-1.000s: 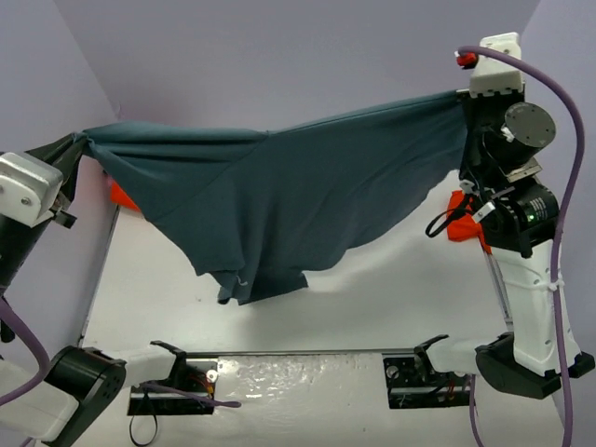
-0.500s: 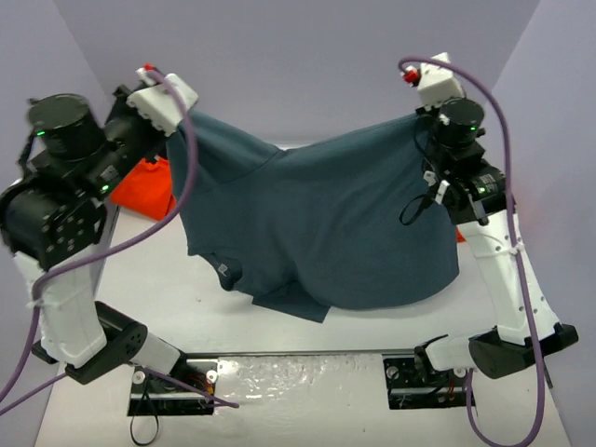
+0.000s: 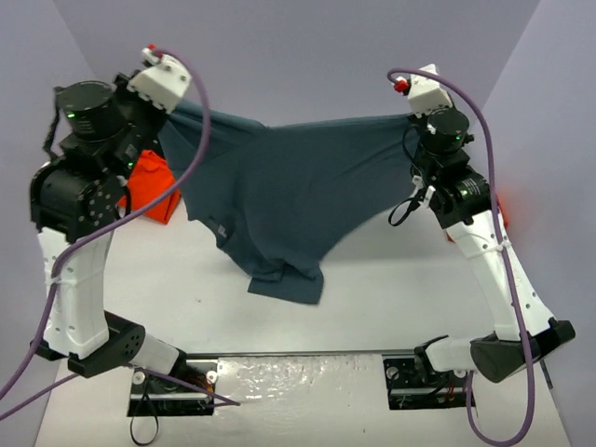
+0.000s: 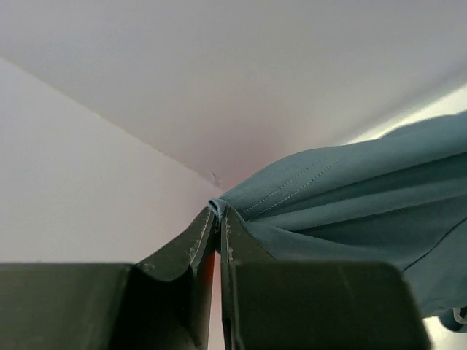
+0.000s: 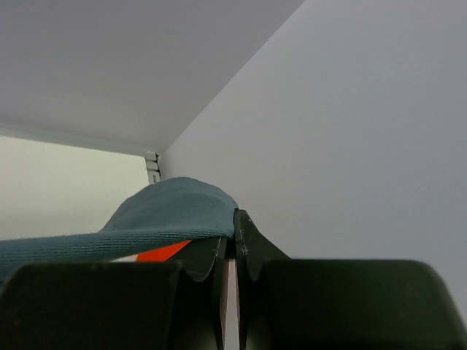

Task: Fold and stack the t-shirts
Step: Flatten out the tshirt

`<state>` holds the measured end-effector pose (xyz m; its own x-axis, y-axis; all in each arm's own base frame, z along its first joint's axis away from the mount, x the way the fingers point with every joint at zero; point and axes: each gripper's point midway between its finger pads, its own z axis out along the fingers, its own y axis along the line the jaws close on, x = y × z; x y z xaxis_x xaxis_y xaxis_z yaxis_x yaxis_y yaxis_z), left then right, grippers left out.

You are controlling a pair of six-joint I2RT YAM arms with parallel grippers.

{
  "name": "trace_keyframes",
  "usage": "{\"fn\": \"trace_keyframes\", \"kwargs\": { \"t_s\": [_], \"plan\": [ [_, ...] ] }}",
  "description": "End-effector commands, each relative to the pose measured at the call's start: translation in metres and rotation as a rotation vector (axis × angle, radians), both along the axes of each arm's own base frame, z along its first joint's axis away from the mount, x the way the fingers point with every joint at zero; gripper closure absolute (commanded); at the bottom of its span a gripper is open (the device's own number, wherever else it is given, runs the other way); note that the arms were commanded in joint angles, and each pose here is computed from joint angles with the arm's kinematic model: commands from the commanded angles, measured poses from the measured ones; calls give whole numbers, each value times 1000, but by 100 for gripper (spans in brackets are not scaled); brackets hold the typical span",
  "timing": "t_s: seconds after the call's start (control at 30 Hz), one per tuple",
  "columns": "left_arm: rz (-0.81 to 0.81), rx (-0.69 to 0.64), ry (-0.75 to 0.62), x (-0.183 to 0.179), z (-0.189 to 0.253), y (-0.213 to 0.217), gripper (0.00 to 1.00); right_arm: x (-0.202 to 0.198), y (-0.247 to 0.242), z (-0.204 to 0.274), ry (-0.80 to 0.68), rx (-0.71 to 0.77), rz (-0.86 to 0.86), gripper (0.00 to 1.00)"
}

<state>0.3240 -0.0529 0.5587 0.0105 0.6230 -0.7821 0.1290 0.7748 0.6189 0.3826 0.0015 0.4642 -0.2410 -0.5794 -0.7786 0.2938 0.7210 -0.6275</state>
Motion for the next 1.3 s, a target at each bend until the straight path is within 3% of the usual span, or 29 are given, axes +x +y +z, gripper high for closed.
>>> {"fn": "trace_keyframes", "kwargs": {
  "t_s": [0.0,0.33,0.63,0.8,1.0,1.1,1.27],
  "plan": [
    [86,-209,-371,-84,105,53,100,-52,-23,93,-304,158,-29,100],
    [58,-245,-537,-168,141,75,100,-103,-36,151,-418,261,38,100],
    [-7,-207,-492,-158,134,61,100,-112,-43,138,-353,237,13,100],
    [-24,-122,-390,-132,112,49,100,-94,-38,80,-180,135,-11,100],
    [14,48,-244,-71,81,22,100,-41,-3,6,39,18,15,100],
    [15,143,-135,-17,50,-7,100,-8,19,-26,124,-49,11,100],
    [21,161,-15,72,2,-27,100,35,48,-70,223,-116,21,100]
  ]
}}
